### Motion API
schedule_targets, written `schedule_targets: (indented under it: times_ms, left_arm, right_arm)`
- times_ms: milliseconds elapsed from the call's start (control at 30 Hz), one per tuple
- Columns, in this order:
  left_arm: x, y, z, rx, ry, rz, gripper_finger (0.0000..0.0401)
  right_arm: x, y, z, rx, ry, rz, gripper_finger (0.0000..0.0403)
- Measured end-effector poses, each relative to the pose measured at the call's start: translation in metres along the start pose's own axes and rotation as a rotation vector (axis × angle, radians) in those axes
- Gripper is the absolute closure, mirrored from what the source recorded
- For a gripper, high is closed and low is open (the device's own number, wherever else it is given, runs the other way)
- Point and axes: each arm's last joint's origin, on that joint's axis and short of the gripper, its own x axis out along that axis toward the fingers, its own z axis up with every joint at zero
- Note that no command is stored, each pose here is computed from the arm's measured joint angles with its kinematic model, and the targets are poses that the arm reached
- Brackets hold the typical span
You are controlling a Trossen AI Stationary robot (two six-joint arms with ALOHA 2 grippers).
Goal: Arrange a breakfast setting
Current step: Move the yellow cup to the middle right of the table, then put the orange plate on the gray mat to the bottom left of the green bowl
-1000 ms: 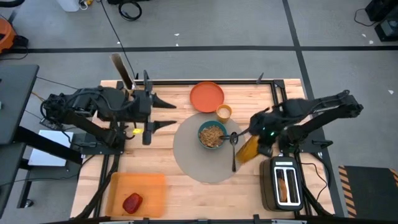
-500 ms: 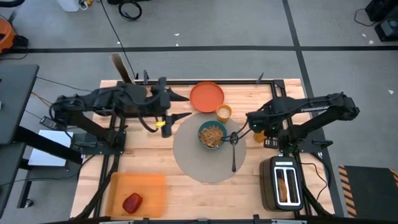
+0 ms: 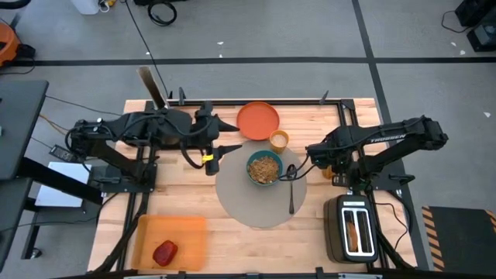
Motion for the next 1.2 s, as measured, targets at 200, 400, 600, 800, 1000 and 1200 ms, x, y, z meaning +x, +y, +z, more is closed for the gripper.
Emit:
schedule_targets:
  times_ms: [200,400,600,800,1000,1200]
  left_arm:
    - [0.016,-0.002,-0.011,-0.002,0.1,-0.007,0.018]
    - [0.049,0.011,-0.03,0.003,0.255,-0.113,0.0186]
    - [0.066,0.04,-0.046,0.075,0.383,-0.075,0.0205]
    - [0.1,0.077,-0.067,0.036,0.448,-0.208,0.0222]
    - [0.15,0.099,-0.105,0.061,0.569,-0.277,0.024]
    - [0.195,0.121,-0.155,0.11,0.732,-0.295,0.0245]
  right_arm:
    - [-0.003,0.001,0.0,0.028,-0.005,0.035,0.0292]
    - [-0.024,0.003,0.001,0.047,-0.085,0.063,0.0229]
    - [-0.053,0.003,-0.007,0.121,-0.213,0.102,0.0188]
    - [-0.087,0.002,-0.028,0.301,-0.408,0.1,0.0181]
    - [-0.112,0.008,-0.054,0.397,-0.596,0.134,0.0184]
    - [-0.114,0.015,-0.065,0.462,-0.683,0.158,0.0185]
